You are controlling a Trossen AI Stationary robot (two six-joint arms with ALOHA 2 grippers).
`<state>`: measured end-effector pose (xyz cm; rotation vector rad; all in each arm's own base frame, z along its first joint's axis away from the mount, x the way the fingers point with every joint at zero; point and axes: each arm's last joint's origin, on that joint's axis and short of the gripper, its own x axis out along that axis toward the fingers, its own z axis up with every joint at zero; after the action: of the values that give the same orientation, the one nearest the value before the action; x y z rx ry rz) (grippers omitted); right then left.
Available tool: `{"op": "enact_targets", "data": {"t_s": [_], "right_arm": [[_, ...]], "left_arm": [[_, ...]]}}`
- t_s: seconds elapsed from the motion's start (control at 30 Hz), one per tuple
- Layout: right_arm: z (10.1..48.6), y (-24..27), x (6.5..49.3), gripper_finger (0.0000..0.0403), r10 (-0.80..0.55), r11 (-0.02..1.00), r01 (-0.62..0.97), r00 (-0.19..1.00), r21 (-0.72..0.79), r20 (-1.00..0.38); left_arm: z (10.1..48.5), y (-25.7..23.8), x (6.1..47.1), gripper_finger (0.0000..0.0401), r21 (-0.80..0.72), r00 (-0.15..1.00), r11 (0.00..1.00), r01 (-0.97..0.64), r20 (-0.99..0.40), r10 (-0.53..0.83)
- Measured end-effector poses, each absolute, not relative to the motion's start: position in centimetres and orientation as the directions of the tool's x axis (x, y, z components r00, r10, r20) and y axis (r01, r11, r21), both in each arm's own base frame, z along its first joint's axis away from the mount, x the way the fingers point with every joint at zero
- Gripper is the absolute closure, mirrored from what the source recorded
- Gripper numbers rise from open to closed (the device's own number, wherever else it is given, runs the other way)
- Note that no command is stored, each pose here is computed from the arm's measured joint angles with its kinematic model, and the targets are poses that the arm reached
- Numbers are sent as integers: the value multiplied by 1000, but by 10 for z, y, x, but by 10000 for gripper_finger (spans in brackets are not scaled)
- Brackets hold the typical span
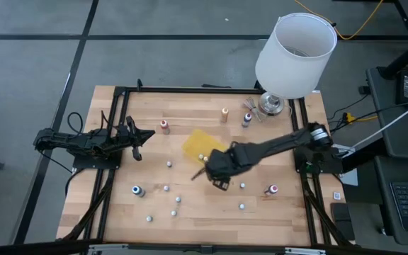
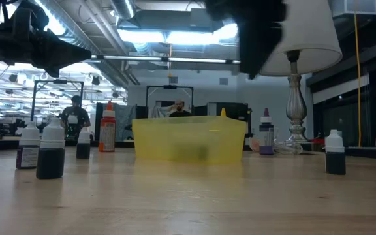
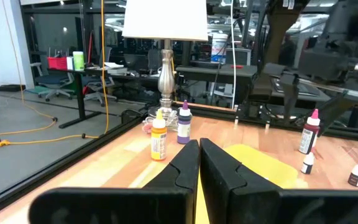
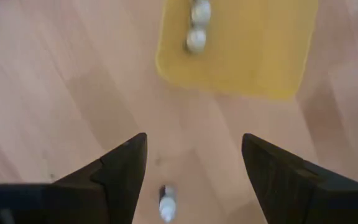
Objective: Pick & Place food coloring
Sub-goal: Put the small black food coloring bottle into the yellow bin
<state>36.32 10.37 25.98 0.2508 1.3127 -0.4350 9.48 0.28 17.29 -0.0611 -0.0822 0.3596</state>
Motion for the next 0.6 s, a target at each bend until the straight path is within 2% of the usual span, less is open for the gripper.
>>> {"op": "enact_targets", "data": {"t_s": [0.3,0.6], "right_arm": [[236,125,318,140,-186,844,527,112,-100,-976],[212,142,303,140,-179,798,598,109,-80,-978]], "left_arm": [[173,3,95,391,-74,933,934,-349,69,354],[173,3,95,390,-74,933,934,-349,69,354]]}}
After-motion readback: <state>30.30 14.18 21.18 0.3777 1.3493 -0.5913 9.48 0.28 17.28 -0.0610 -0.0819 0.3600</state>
